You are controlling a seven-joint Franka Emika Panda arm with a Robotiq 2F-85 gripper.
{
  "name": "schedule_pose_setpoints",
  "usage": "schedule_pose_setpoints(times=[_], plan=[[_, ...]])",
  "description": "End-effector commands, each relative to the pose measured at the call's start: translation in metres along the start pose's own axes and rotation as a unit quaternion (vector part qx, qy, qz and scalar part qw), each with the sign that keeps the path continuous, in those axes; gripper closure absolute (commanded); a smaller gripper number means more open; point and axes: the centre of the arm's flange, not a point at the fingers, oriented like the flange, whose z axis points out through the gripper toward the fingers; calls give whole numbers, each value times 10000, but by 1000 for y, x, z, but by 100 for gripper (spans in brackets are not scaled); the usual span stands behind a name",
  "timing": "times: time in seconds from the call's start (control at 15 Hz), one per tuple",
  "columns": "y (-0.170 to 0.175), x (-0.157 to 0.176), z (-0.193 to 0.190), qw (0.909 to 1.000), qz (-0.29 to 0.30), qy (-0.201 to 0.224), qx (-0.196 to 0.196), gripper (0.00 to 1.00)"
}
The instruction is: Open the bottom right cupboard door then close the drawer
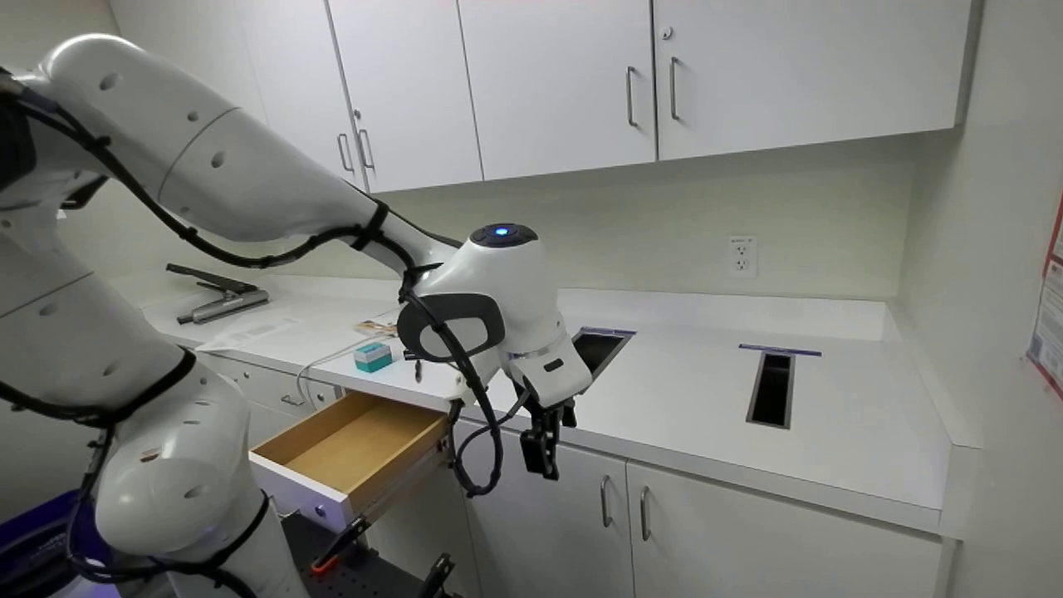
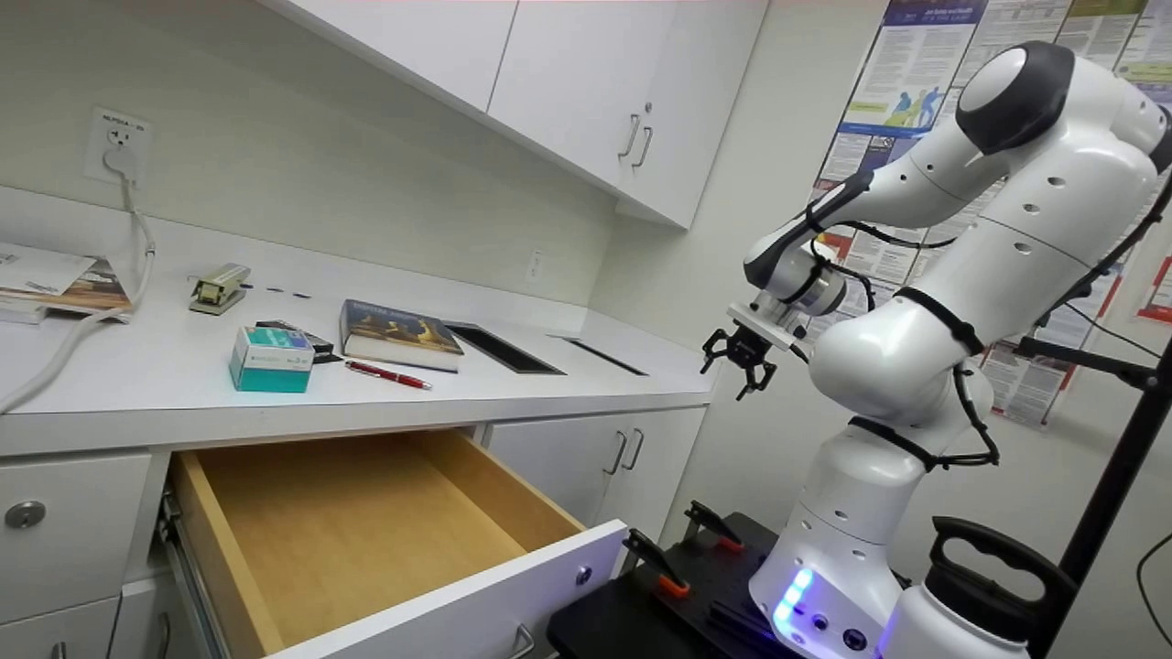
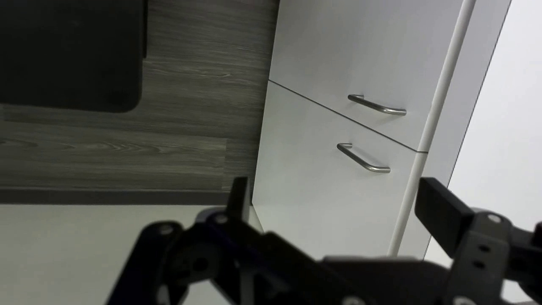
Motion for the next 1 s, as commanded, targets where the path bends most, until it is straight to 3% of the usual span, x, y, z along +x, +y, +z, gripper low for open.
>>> schedule_pose_setpoints(times=[0.0, 0.27, 0.47, 0.67, 0.93], plan=[[7, 32, 8, 9952, 953, -206, 91, 0], [35, 66, 28, 9794, 1927, -505, 318, 0], [54, 81, 48, 9572, 2700, -822, 636, 0], [69, 84, 75, 9259, 3450, -1213, 946, 0], [76, 74, 105, 8742, 4261, -1835, 1434, 0]])
